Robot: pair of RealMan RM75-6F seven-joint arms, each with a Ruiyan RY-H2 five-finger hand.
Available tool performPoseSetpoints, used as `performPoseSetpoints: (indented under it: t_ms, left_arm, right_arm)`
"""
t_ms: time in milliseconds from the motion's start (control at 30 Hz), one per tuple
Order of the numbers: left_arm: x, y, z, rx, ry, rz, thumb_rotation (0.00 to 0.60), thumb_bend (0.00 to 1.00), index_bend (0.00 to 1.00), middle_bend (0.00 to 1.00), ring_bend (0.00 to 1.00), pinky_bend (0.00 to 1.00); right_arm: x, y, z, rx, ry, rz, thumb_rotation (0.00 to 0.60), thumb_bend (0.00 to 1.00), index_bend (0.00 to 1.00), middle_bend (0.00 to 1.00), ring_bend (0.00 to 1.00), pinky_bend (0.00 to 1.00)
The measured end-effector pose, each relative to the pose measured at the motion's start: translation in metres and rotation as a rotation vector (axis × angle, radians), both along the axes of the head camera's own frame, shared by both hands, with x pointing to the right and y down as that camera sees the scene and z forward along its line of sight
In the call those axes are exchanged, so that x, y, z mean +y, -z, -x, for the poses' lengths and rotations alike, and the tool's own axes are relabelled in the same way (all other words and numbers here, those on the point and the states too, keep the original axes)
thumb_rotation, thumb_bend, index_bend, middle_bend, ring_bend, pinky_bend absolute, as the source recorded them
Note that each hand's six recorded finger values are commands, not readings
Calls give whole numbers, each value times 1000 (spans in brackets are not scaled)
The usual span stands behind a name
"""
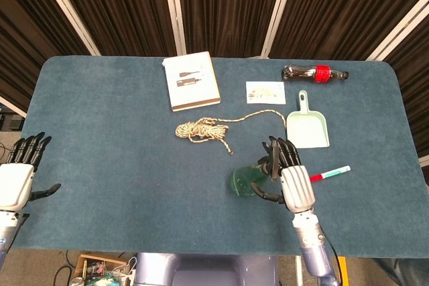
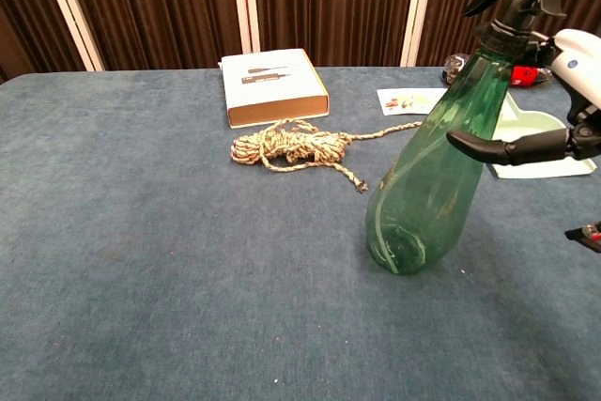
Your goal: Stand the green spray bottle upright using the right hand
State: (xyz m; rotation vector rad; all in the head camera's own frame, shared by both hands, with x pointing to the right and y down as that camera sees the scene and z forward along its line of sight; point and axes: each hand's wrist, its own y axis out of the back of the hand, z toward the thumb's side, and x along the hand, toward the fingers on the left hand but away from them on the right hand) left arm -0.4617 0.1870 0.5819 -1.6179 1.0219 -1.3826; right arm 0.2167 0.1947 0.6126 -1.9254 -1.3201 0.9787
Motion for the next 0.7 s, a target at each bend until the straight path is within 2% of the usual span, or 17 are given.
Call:
performPoseSetpoints:
  t_ms: [100,167,267,367,467,700]
  left_arm:
    - [0,-1,0,-1,0,0,600,28,0,0,0,0]
    - [0,-1,0,-2,0,1,600,28,0,0,0,0]
    - [0,0,0,-2,1,-2,600,29,0,0,0,0]
    - [0,1,0,0,2,-6,600,29,0,0,0,0]
    - [0,1,1,2,2,-7,600,29,0,0,0,0]
    - [-2,1,6,-6,22,-13,600,32,0,0,0,0]
  right_arm:
    - [4,-2,1,1,11,11,600,427,690,59,0,19]
    - [7,-2,2,5,25,9,600,392,534,15,0,4]
    - [11,1,4,15,60,2,600,365,328,0,0,0]
    - [15,6,7,22,93,-10,600,350,184,0,0,0]
    - [17,11,8,30,111,-14,600,335,114,0,0,0]
    - [15,19,11,41,132,7,600,304,48,0,0,0]
